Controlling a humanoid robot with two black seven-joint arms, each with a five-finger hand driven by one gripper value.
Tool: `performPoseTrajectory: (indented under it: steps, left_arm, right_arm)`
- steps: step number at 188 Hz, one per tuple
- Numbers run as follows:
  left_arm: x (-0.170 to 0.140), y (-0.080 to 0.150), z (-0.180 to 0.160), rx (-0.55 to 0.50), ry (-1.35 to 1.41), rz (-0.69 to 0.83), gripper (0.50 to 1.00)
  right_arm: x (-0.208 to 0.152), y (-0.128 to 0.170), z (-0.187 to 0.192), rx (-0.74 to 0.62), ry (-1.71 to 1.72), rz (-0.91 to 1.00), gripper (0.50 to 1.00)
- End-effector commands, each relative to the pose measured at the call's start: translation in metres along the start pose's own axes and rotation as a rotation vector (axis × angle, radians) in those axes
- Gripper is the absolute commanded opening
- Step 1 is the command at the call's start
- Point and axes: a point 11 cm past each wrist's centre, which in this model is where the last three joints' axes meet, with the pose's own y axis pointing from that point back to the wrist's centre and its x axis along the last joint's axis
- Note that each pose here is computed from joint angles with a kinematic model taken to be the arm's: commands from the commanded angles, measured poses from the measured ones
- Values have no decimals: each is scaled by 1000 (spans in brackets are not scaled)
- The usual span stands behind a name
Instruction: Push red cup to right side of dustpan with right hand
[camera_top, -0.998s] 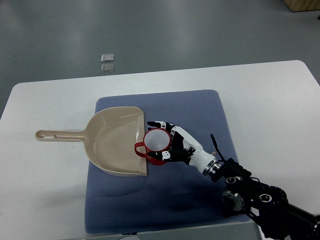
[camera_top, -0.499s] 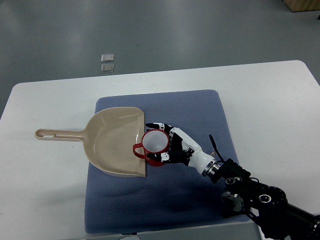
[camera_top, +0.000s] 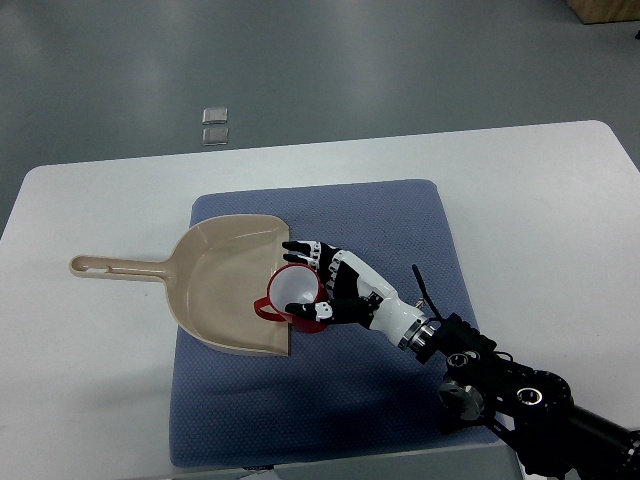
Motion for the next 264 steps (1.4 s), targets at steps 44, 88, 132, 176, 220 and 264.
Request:
performPoseTrajectory:
  steps: [44,88,132,176,220,264]
  left_arm:
    - [0,0,0,0,-1,0,1000]
    - [0,0,0,0,-1,0,1000]
    - [0,0,0,0,-1,0,1000]
    - [0,0,0,0,-1,0,1000]
    - [0,0,0,0,-1,0,1000]
    - [0,0,0,-1,1,0,1000]
  right_arm:
    - [1,1,1,1,-7,7,924]
    - [17,9,-2,-9,2,19,924]
    - [30,17,-3,-22,13,36,924]
    - [53,22,-15,-12,14,83,924]
    - [66,26,-22,-9,25,102,924]
    - [77,30,-27,-9,35,126,924]
